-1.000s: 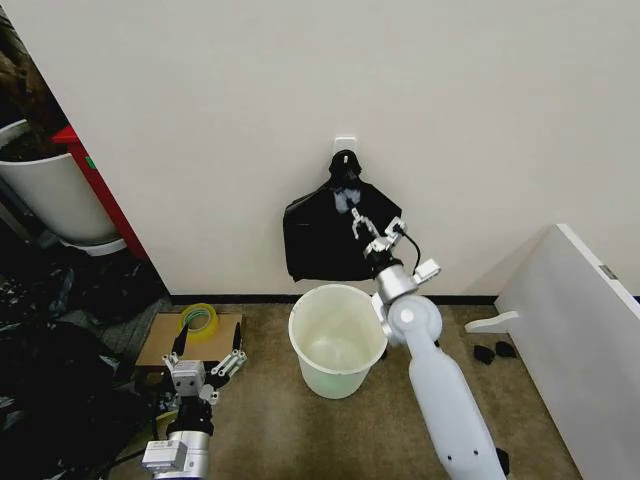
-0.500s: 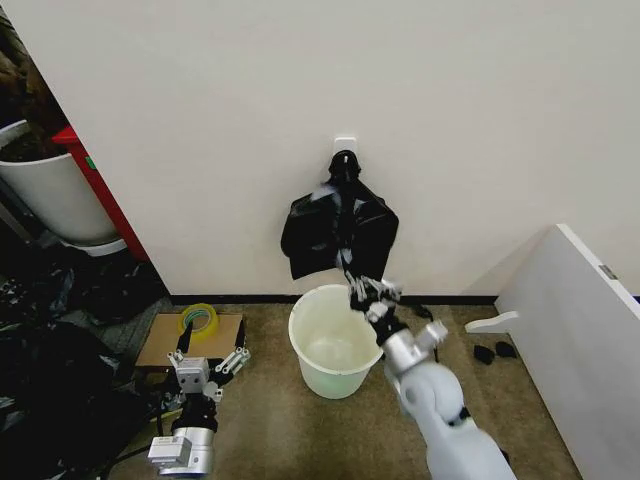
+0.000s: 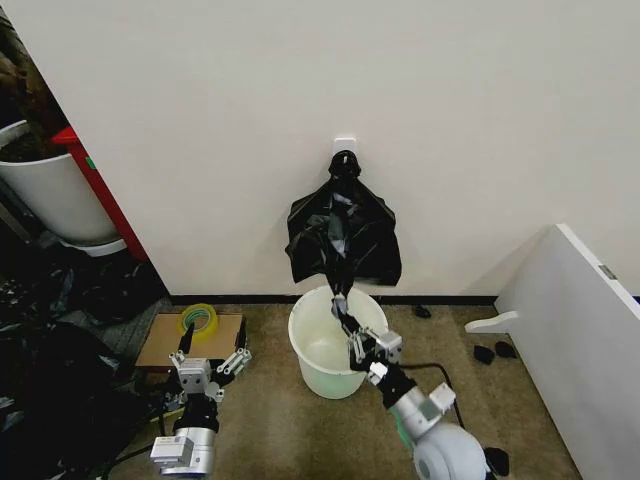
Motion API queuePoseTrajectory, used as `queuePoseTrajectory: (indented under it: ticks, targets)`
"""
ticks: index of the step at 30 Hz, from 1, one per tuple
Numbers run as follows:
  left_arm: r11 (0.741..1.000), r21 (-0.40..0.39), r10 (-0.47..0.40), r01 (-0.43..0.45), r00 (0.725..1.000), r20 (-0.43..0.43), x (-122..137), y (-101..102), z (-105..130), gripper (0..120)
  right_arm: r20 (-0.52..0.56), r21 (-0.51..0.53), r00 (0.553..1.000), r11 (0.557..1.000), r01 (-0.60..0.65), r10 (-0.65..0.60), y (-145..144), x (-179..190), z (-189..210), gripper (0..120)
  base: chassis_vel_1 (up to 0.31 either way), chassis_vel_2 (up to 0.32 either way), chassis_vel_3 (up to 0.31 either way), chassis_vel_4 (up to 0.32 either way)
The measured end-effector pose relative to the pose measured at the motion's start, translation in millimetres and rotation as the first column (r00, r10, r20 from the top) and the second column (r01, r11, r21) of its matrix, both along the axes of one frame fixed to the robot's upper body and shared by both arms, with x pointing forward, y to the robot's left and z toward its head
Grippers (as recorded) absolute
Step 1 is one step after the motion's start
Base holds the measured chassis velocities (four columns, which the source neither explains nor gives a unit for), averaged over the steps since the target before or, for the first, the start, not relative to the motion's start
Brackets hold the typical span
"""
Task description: Place the garbage bag over the trash bin.
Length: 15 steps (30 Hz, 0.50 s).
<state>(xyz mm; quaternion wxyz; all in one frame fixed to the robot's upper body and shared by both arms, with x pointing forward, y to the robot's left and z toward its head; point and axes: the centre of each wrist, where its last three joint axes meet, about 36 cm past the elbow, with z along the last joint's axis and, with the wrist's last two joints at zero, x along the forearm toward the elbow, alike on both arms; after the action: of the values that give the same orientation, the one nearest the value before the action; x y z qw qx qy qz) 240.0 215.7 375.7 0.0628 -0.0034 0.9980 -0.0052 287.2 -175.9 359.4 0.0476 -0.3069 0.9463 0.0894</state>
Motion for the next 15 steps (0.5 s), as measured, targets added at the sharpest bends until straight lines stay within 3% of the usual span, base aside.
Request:
queuePoseTrajectory:
  ticks: [15]
  targets:
    - [1.000, 0.002, -0.005, 0.005, 1.000, 0.006, 3, 1, 0, 100, 0.044, -0.049, 0.999, 0.999, 0.014, -0.012, 8, -40, -5, 0, 0.000, 0.000, 0.000, 0.000]
